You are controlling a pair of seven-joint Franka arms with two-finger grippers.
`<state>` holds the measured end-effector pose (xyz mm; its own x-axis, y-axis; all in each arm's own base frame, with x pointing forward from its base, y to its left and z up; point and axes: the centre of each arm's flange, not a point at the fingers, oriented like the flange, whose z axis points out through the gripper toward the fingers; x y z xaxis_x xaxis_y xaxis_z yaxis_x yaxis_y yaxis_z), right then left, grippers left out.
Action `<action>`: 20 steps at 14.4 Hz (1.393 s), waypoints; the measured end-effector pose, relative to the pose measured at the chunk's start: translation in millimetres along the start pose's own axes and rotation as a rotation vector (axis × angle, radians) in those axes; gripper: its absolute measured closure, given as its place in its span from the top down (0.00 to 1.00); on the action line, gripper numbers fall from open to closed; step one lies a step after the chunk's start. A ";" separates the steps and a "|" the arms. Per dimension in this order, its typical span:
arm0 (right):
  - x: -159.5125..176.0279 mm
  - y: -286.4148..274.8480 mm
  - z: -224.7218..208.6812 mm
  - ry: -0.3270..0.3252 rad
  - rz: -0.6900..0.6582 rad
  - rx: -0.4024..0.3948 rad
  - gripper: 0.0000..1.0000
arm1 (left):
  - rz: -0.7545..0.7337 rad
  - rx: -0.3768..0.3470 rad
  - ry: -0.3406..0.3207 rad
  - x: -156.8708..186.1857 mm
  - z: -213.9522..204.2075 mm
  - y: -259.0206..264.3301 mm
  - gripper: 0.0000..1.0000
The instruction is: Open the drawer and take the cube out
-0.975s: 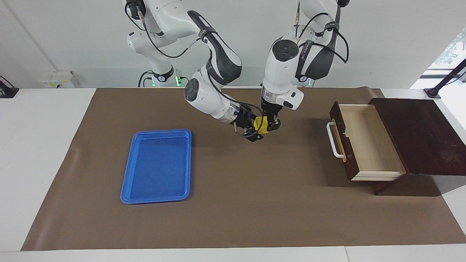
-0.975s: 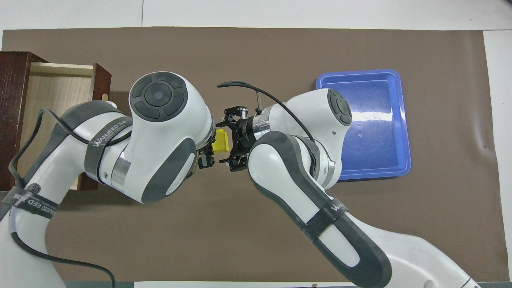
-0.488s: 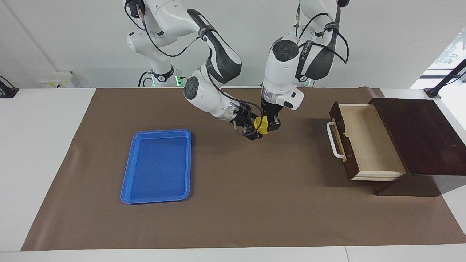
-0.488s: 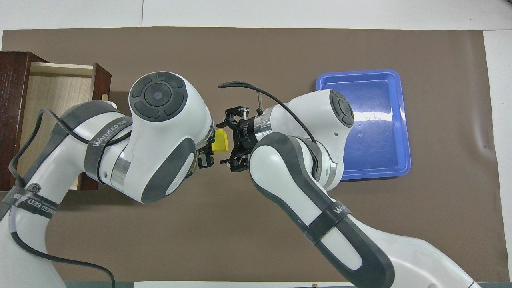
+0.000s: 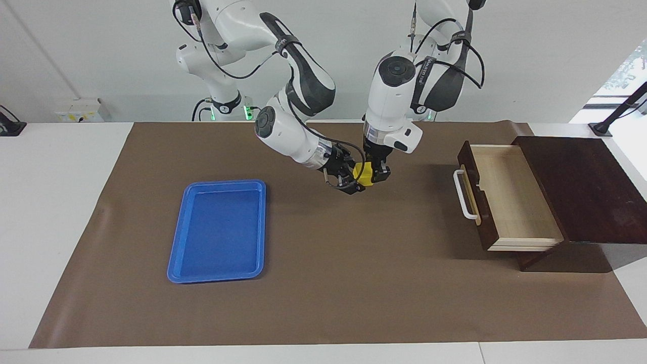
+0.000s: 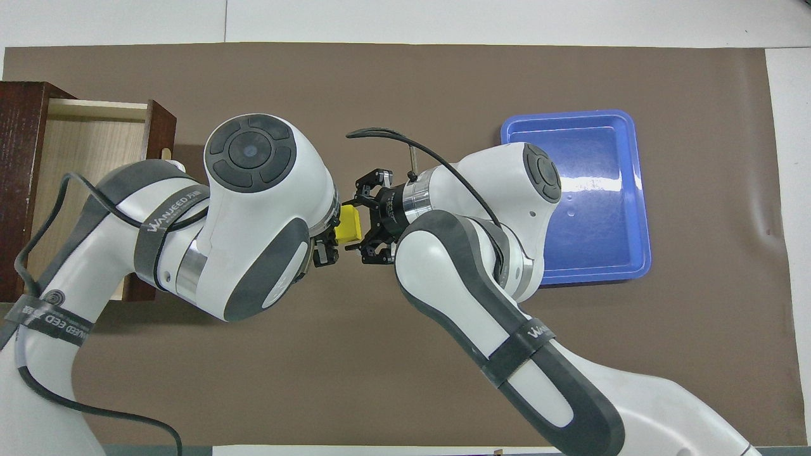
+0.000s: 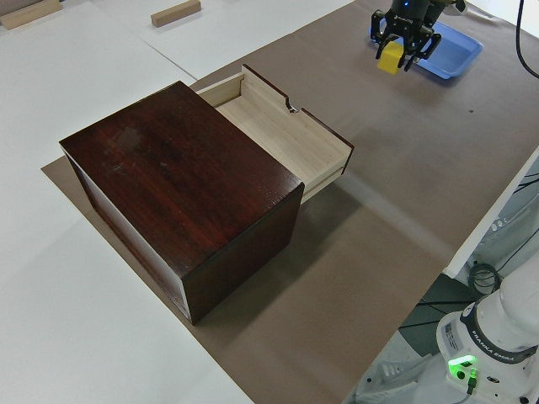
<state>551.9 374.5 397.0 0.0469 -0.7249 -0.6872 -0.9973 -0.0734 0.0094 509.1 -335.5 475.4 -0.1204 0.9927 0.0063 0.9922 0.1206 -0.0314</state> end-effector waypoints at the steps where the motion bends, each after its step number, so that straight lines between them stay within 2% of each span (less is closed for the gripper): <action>1: 0.8 -0.3 -0.3 0.000 0.001 0.000 0.56 | 0.010 -0.001 0.001 -0.4 0.7 -0.6 0.56; 10: 1.6 -0.5 -0.5 0.001 0.000 0.000 0.56 | 0.011 -0.003 -0.001 -0.9 1.4 -0.7 0.56; 12: 1.1 -0.6 -1.2 0.001 -0.012 0.002 0.56 | 0.008 -0.003 -0.001 0.7 1.4 0.7 0.68; 14: 1.2 -0.9 -2.1 0.001 -0.015 0.003 0.56 | 0.012 -0.009 0.009 6.3 1.5 5.0 0.91; 15: 1.4 -1.3 -2.8 0.000 -0.016 0.005 0.56 | 0.018 -0.012 0.022 12.0 1.8 9.0 0.99; 17: 2.1 -2.4 -4.7 0.000 -0.015 0.008 0.56 | 0.029 -0.013 0.038 31.1 3.6 22.5 1.00; 20: 9.9 -9.3 -13.6 0.000 -0.004 0.022 0.56 | 0.067 0.005 0.059 82.8 13.2 53.0 1.00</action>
<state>562.4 358.7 400.0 0.0505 -0.7248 -0.6871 -0.9981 -0.0606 -0.0094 551.3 -246.9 461.1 -0.0516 0.9967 0.0628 0.9978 0.0541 -0.0383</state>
